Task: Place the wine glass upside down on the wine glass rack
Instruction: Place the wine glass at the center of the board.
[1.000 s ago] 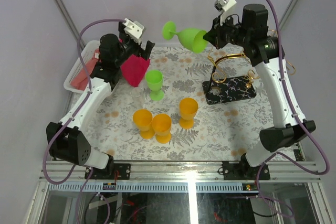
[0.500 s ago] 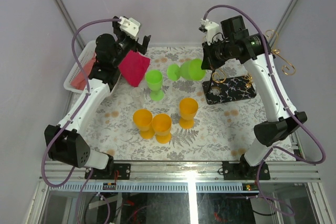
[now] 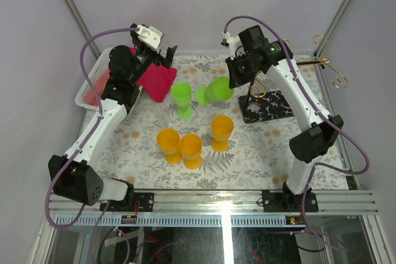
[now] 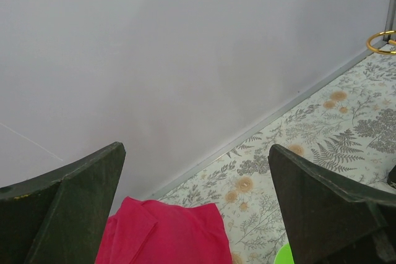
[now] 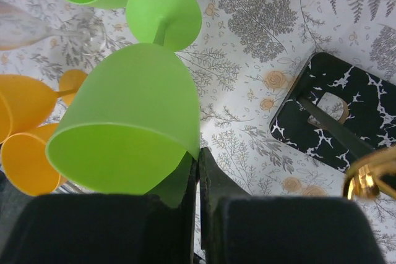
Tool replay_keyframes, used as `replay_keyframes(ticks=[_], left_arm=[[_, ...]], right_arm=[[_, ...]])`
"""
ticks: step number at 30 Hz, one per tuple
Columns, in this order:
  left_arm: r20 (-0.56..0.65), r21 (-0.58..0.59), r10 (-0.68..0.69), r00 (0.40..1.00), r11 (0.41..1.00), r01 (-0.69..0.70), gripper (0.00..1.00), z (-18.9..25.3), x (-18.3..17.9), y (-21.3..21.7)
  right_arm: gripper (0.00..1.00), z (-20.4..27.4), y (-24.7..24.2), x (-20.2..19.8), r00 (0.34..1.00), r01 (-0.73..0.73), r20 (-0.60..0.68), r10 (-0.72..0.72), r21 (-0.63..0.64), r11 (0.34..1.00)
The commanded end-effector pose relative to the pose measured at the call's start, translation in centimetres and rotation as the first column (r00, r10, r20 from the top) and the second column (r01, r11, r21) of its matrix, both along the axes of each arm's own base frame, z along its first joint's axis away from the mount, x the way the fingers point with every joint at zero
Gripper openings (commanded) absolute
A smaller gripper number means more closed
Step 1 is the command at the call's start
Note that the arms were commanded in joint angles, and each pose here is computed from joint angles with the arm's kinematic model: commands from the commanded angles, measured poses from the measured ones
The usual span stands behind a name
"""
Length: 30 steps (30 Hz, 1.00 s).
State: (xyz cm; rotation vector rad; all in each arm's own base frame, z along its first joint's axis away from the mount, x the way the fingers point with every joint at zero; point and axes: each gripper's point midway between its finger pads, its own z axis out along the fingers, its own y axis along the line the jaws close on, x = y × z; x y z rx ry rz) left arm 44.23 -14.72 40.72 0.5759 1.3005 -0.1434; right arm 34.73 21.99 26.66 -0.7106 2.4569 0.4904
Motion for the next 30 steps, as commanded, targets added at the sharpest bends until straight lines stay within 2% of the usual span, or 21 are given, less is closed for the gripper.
replay_keyframes(ticks=[1,11,18,30], left_arm=[[0.069,-0.029,-0.019,0.997,0.999,0.021,1.00,2.1,-1.1,0.0],[0.074,-0.013,-0.004,0.997,1.000,0.005,1.00,2.1,-1.1,0.3],[0.065,0.004,0.006,0.998,1.000,-0.007,1.00,1.6,-0.8,0.5],[0.056,0.006,-0.002,0.998,1.000,0.001,1.00,1.2,-1.4,0.5]], right_arm=[[0.00,-0.1,0.6,1.5,0.999,0.040,0.014,-0.040,-0.011,0.999],[0.00,-3.3,1.3,3.3,0.999,0.037,-0.024,-0.039,-0.059,0.998],[0.00,-5.6,1.3,3.9,0.996,0.032,-0.073,-0.043,-0.154,0.988],[0.00,-7.3,0.8,2.2,0.989,0.002,-0.142,-0.040,-0.255,0.967]])
